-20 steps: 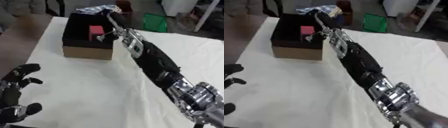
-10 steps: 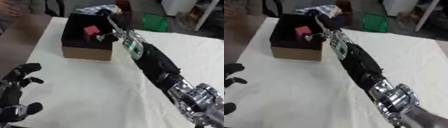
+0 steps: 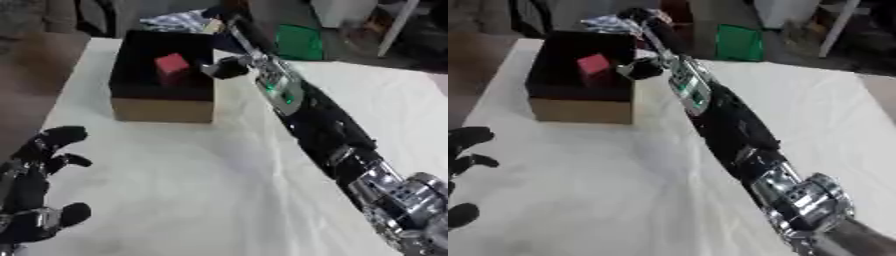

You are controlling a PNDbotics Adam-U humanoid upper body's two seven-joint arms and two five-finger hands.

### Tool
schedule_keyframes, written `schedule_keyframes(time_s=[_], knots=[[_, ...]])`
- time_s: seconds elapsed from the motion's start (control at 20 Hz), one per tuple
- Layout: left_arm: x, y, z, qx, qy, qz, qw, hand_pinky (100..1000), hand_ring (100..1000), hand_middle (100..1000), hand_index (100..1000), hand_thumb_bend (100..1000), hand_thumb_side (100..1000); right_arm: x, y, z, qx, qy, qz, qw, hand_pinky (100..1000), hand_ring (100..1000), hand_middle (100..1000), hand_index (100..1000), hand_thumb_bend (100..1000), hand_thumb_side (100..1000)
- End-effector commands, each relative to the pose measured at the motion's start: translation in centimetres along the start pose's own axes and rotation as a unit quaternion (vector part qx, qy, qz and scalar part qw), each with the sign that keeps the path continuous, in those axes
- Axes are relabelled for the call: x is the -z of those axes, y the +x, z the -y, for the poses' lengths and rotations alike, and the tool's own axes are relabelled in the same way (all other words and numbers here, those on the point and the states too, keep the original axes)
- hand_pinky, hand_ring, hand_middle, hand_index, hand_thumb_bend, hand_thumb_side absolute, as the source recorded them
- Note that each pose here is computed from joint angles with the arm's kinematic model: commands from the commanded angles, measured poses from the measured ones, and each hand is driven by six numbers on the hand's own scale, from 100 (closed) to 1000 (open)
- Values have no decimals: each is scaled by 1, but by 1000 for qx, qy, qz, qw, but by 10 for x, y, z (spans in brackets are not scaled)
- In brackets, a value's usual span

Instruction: Pick up objects on the table and place them in the box.

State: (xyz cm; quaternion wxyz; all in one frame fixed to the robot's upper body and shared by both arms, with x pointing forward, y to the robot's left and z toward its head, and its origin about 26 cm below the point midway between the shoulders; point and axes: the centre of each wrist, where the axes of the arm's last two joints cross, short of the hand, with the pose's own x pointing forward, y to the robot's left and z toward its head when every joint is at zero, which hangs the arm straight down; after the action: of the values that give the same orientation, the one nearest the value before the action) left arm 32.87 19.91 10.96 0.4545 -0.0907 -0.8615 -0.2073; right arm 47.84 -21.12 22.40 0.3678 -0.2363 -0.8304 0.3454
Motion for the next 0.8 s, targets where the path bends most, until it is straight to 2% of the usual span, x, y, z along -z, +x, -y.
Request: schedule_keyframes(time_s=[0.05,0.25,0.45,0.6,0.8], knots=[[-1,4,-9,14,17,5,1000,598,835,753,733,1000,429,-2,21,45,26,-31,46,998,822,932,879,896,416,147],[-5,2,-15,23,37,-1,999,597,835,754,733,1000,425,-29,43,74,69,-40,78,994,778,902,864,895,391,161],[-10,1,-22,32,61,-8,998,597,837,755,732,1000,427,-63,57,92,101,-51,93,989,766,880,852,893,386,168],[-13,0,-24,36,73,-10,997,597,838,756,732,1000,432,-89,57,99,114,-75,87,987,752,857,825,880,376,181],[-17,-1,-28,42,88,-16,995,597,840,758,732,1000,433,-118,51,99,126,-104,61,985,742,849,806,868,345,200]])
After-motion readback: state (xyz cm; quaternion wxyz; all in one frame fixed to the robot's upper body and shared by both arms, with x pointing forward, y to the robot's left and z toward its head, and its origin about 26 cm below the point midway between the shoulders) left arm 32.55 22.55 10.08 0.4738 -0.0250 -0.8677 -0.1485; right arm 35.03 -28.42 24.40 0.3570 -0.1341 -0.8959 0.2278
